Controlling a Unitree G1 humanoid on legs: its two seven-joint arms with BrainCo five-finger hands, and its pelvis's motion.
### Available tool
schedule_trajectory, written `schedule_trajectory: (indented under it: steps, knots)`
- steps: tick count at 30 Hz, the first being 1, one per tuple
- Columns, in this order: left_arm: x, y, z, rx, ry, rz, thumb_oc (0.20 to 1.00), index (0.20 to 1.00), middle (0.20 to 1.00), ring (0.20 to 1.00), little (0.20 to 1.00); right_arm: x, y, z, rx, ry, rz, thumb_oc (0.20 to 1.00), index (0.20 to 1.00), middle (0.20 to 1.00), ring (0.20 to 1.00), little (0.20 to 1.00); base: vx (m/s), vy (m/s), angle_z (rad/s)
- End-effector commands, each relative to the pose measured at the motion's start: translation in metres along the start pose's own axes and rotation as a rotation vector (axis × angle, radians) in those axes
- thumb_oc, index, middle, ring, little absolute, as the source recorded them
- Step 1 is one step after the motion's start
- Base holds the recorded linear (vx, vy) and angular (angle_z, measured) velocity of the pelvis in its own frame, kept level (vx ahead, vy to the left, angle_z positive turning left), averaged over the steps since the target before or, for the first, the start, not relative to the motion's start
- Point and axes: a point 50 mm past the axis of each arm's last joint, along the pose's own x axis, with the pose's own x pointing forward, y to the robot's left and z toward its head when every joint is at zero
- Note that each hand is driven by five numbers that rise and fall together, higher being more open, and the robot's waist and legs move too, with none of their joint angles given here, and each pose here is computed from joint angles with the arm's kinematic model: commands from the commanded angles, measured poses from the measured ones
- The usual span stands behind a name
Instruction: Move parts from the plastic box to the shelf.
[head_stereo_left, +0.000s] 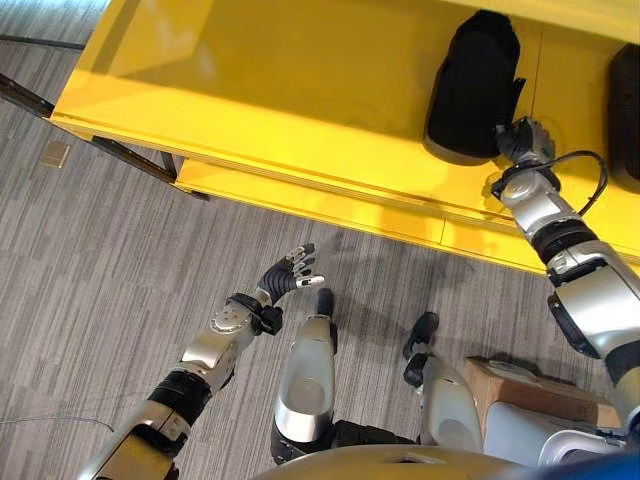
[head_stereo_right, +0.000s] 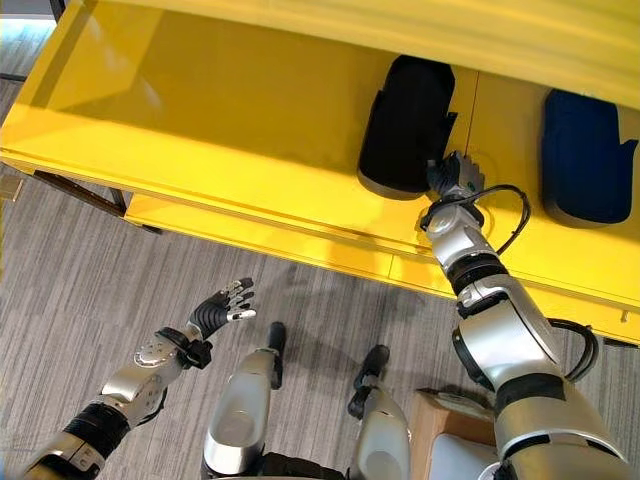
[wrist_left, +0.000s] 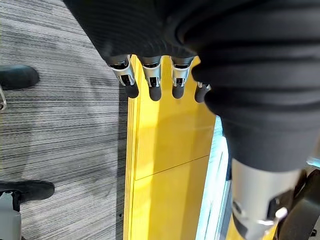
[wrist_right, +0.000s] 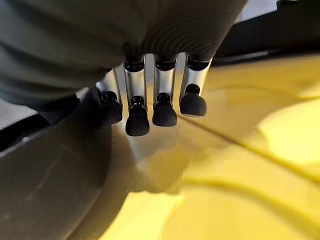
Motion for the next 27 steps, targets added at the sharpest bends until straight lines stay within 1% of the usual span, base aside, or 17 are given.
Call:
schedule_trajectory:
  steps: [1, 12, 19, 20, 21, 22, 23, 27]
  knots:
    - [-0.005, -0.008, 0.005, 0.015, -0.049, -0.046, 1.000, 1.000, 1.000, 1.000, 1.000, 0.018, -0.054, 0.029, -0.060, -0.112, -0.192, 0.200, 0.200, 0.200, 0.200, 0.200, 0.00, 0.000, 0.00]
    - [-0.006, -0.010, 0.005, 0.009, -0.039, -0.054, 1.000, 1.000, 1.000, 1.000, 1.000, 0.023, -0.075, 0.042, -0.113, -0.151, -0.246, 0.200, 0.200, 0.200, 0.200, 0.200, 0.00, 0.000, 0.00]
    - [-0.007, -0.011, 0.003, 0.014, -0.032, -0.062, 1.000, 1.000, 1.000, 1.000, 1.000, 0.024, -0.077, 0.040, -0.104, -0.137, -0.244, 0.200, 0.200, 0.200, 0.200, 0.200, 0.00, 0.000, 0.00]
    - [-0.007, -0.011, 0.003, 0.012, -0.030, -0.064, 1.000, 1.000, 1.000, 1.000, 1.000, 0.024, -0.078, 0.041, -0.108, -0.134, -0.256, 0.269, 0.269, 0.269, 0.269, 0.269, 0.00, 0.000, 0.00]
    - [-0.007, -0.012, 0.003, 0.011, -0.030, -0.065, 1.000, 1.000, 1.000, 1.000, 1.000, 0.024, -0.078, 0.041, -0.109, -0.133, -0.260, 0.460, 0.460, 0.460, 0.460, 0.460, 0.00, 0.000, 0.00]
    - [-0.006, -0.012, 0.003, 0.008, -0.030, -0.065, 1.000, 1.000, 1.000, 1.000, 1.000, 0.024, -0.078, 0.042, -0.111, -0.128, -0.265, 0.667, 0.667, 0.667, 0.667, 0.667, 0.00, 0.000, 0.00]
    - [-0.006, -0.013, 0.002, 0.006, -0.028, -0.068, 1.000, 1.000, 1.000, 1.000, 1.000, 0.024, -0.079, 0.041, -0.115, -0.124, -0.276, 1.000, 1.000, 1.000, 1.000, 1.000, 0.00, 0.000, 0.00]
    - [-0.005, -0.014, 0.001, 0.002, -0.024, -0.071, 1.000, 1.000, 1.000, 1.000, 1.000, 0.024, -0.079, 0.039, -0.122, -0.110, -0.296, 1.000, 1.000, 1.000, 1.000, 1.000, 0.00, 0.000, 0.00]
